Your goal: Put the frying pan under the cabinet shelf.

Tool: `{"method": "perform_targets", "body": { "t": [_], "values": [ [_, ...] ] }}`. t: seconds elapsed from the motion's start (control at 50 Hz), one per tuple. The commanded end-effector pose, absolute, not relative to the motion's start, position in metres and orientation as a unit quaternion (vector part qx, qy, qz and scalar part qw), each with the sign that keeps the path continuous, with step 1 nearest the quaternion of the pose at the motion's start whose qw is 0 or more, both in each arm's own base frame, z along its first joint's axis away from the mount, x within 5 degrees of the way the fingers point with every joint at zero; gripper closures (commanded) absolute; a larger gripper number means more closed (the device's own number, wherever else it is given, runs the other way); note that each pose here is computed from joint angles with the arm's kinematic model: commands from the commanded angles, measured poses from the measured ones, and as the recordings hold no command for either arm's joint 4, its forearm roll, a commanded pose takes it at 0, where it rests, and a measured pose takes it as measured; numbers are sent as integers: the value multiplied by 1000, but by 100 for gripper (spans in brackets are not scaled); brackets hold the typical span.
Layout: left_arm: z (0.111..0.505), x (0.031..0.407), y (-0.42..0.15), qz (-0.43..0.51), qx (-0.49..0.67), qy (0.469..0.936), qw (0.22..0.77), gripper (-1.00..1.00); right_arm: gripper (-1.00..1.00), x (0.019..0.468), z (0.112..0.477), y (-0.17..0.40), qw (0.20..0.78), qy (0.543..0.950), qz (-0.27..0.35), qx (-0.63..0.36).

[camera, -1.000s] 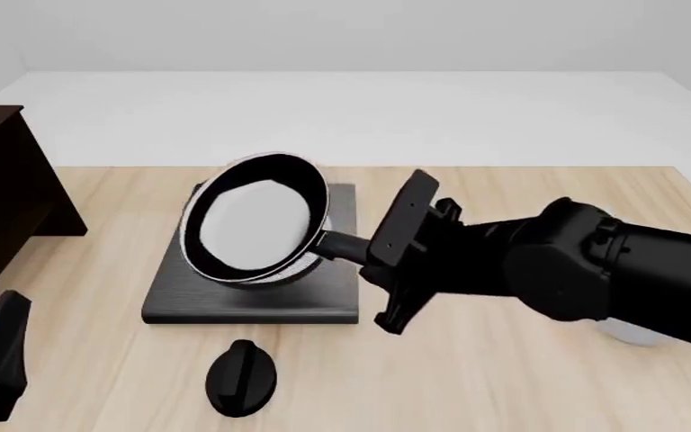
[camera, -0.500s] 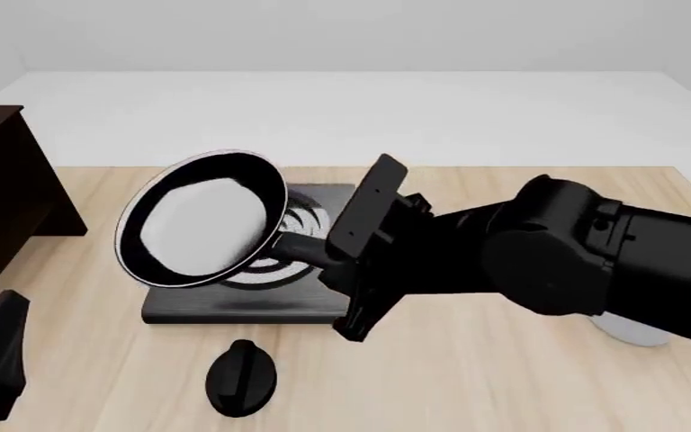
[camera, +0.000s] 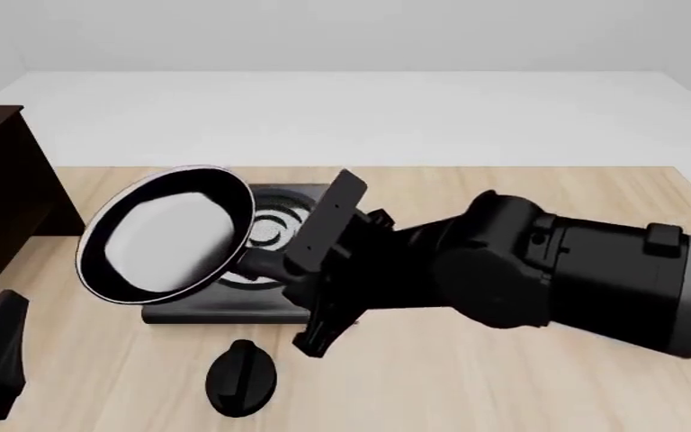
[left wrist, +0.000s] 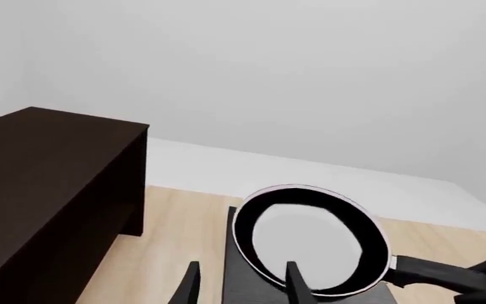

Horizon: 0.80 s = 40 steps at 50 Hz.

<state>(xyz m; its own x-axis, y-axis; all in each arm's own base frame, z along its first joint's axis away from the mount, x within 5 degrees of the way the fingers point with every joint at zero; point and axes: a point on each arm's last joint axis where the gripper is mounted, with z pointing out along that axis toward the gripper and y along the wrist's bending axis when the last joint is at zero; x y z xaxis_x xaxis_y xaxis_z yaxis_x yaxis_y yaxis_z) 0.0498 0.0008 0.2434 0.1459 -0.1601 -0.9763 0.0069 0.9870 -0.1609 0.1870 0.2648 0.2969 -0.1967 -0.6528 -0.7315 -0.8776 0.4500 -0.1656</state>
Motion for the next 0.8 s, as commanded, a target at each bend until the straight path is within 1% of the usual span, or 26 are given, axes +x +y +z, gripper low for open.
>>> {"method": "perform_targets", "body": {
  "t": [0.02, 0.5, 0.8],
  "values": [
    [241, 50, 1, -55, -67, 650, 755, -100, 100, 185, 298, 278, 386, 770, 178, -475],
    [243, 50, 2, -54, -71, 647, 757, -100, 100, 173, 277, 308, 378, 759, 199, -491],
    [245, 50, 2, -53, -72, 647, 757, -100, 100, 163, 266, 315, 379, 756, 216, -489]
  ]
}}
